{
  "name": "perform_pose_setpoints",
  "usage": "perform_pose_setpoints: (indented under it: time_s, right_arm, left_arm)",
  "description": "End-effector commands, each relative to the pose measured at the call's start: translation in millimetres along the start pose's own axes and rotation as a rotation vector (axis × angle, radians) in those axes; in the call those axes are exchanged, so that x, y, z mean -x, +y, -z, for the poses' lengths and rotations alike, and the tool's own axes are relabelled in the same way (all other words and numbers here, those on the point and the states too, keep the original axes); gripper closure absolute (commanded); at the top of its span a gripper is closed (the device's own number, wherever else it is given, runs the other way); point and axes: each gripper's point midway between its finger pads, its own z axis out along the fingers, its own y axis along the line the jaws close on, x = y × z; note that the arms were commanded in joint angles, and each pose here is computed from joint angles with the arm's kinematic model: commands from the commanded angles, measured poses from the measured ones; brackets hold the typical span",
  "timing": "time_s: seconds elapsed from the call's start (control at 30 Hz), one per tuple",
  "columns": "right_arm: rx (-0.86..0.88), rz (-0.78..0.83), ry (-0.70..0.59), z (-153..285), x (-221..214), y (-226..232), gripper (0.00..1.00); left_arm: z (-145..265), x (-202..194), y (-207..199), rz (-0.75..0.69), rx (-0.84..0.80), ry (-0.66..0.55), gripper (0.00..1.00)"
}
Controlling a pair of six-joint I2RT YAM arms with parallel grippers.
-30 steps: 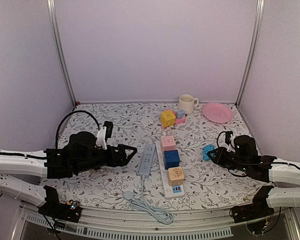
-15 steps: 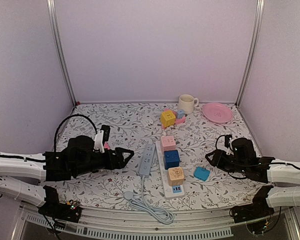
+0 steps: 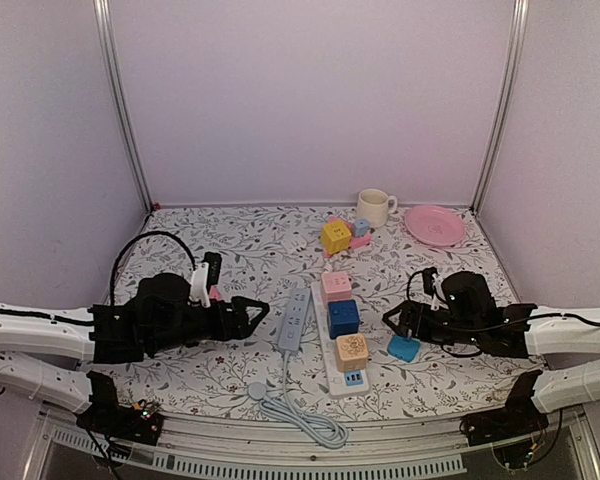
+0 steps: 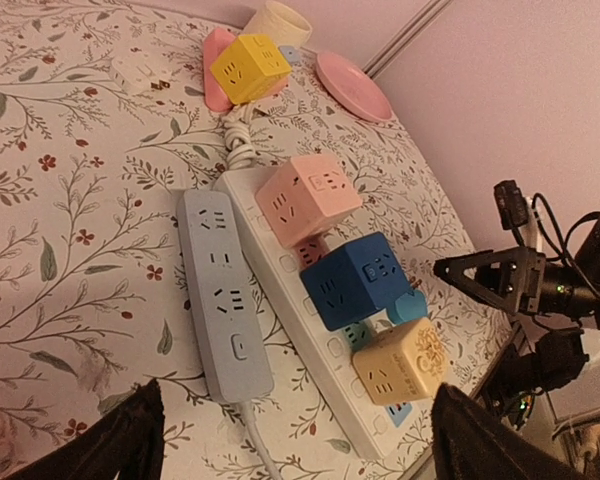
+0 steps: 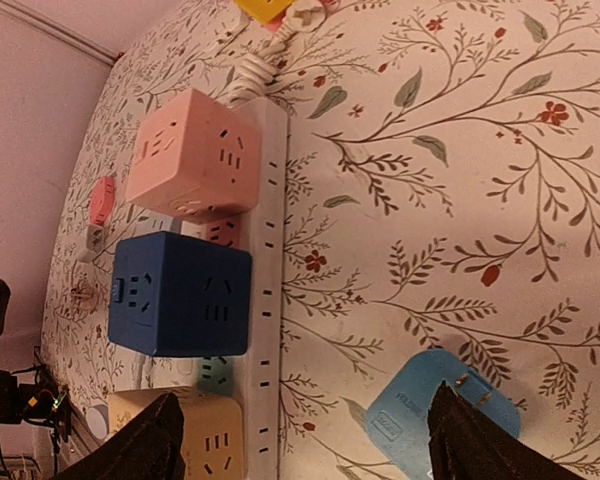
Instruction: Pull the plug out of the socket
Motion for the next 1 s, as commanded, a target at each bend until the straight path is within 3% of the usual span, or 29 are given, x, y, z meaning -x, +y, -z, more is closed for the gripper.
perform_pose_setpoints:
  time_s: [0.0,0.5,0.97]
  right_arm:
    - [-0.009,0.080,0.006,-2,-9,30,0.14]
    - [-0.118,0.236,-0.007,1,-44,83,0.11]
    - [-0.336,0.371,0.062,-33,-74,79,0.12]
  left_arm:
    - [-3,-3,-5,0.005,-0.027,0.003,0.07]
    - [-16,-5,-18,-0.007,-0.060,0.027,0.07]
    - [-41,-11,-30,-0.031,-0.072,0.070,0.07]
